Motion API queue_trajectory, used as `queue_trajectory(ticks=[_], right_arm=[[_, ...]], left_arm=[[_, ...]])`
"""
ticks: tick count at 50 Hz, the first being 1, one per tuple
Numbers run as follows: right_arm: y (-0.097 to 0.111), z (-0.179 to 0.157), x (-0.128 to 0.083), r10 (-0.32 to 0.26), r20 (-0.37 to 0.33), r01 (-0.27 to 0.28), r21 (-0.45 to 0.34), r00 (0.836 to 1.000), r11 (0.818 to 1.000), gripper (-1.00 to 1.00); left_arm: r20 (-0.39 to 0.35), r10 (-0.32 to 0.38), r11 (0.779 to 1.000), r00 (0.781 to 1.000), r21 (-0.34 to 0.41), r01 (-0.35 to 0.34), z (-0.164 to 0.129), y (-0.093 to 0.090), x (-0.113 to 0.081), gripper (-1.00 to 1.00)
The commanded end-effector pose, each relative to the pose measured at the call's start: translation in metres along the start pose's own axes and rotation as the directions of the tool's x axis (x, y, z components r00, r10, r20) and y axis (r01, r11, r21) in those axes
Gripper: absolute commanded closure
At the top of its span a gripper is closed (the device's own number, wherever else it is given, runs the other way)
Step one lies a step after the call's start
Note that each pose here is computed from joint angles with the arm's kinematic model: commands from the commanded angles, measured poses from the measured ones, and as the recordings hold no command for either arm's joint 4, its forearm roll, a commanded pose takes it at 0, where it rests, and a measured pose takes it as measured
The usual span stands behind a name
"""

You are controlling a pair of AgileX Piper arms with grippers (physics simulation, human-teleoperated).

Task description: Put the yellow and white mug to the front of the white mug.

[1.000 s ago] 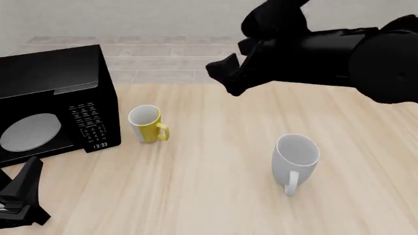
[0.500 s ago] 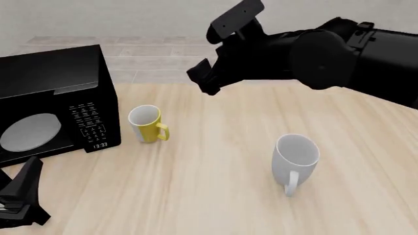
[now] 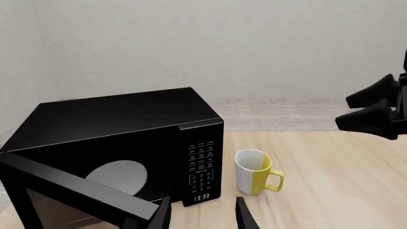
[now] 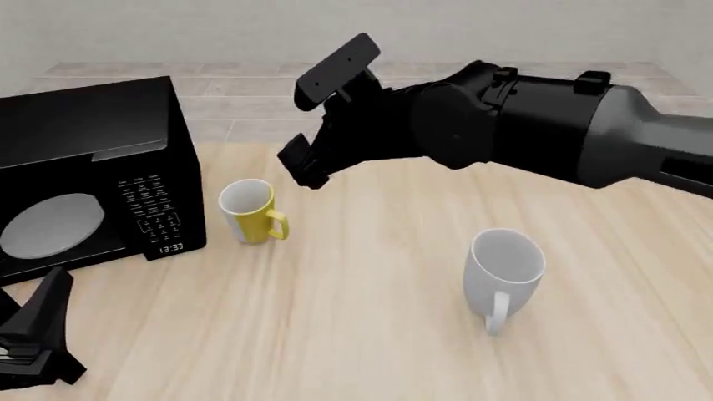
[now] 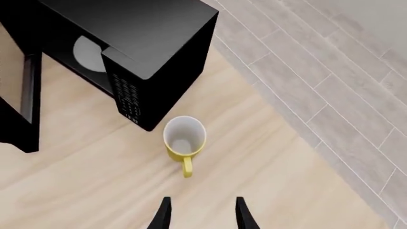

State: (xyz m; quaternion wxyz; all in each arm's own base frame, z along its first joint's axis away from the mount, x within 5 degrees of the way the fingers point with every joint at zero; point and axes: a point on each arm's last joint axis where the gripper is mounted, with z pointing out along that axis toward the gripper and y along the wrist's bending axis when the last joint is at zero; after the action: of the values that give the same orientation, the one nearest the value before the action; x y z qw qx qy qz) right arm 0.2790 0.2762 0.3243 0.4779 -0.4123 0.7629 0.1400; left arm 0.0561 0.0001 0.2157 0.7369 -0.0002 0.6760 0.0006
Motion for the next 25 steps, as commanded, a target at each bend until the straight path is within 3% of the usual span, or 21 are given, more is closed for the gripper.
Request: queue_trajectory(ticks=[1,25], right_arm=[[0.009,0.022,0.004,0.007,-0.02,-0.007,-0.02,1.0,1.0,-1.0],[0.006,0.045,0.008,0.055,-0.017,-0.056,-0.011,0.998,0.998,-1.0]], left_arm=[[0.001,0.001,1.0,1.0,0.0,-0.001,0.0,0.0,-0.005,-1.0],[0.001,0.001,1.0,1.0,0.0,-0.001,0.0,0.0,0.0,-1.0]])
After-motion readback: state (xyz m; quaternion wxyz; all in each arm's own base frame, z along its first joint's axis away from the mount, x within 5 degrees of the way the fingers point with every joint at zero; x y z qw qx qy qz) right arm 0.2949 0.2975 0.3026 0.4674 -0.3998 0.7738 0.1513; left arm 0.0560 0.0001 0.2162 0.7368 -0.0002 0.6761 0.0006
